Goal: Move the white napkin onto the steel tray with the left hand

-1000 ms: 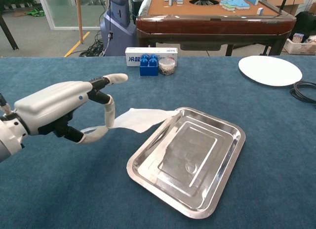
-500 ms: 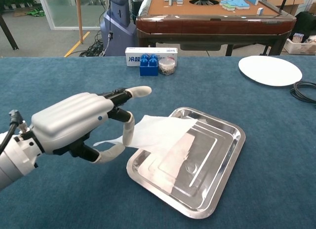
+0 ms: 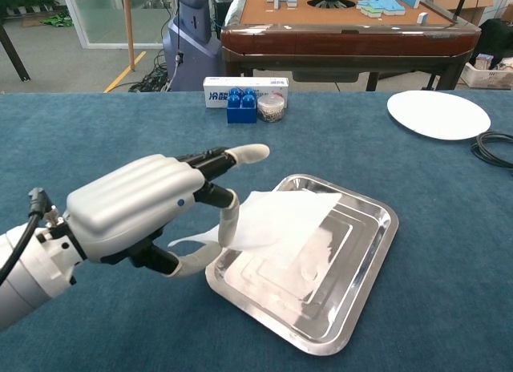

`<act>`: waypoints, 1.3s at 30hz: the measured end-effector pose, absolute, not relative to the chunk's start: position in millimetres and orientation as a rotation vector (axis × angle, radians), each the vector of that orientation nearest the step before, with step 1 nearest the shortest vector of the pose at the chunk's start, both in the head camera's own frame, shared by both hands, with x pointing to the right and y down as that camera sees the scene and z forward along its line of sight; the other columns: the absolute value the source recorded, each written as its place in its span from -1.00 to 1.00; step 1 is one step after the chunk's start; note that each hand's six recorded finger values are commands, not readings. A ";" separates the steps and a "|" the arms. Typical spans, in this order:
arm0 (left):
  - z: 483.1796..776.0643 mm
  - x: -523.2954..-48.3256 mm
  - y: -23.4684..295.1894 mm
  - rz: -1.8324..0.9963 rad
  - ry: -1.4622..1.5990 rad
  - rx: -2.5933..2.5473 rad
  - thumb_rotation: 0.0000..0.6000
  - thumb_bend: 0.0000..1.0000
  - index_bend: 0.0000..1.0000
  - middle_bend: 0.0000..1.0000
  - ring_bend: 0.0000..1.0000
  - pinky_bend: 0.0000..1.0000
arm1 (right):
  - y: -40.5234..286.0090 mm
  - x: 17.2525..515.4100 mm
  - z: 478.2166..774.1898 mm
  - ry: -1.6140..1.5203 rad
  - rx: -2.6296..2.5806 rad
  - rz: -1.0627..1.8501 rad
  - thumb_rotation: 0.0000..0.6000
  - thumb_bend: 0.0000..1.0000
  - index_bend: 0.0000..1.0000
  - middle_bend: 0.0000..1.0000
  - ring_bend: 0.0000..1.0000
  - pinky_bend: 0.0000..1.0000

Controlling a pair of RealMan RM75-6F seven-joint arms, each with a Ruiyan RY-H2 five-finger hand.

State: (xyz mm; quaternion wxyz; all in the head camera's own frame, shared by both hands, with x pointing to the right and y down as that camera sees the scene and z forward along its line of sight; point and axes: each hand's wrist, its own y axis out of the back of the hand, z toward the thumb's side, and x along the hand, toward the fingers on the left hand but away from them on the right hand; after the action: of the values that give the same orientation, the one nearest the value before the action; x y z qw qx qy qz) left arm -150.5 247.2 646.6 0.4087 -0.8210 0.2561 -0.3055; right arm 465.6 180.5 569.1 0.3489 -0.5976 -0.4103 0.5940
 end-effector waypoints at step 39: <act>659.6 -124.4 260.8 -0.829 0.537 -2.079 1.00 -0.03 0.06 -1.00 -1.00 -0.74 | 179.2 467.9 569.3 -1.070 -1.545 1.548 1.00 -0.14 -0.10 -0.21 -0.43 -0.43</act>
State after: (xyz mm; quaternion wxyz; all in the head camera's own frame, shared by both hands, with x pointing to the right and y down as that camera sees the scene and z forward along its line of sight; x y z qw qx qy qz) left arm -124.4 260.8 659.6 0.4076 -0.8249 0.2131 -0.3287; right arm 467.9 179.2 569.3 0.3461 -0.5954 -0.4122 0.5965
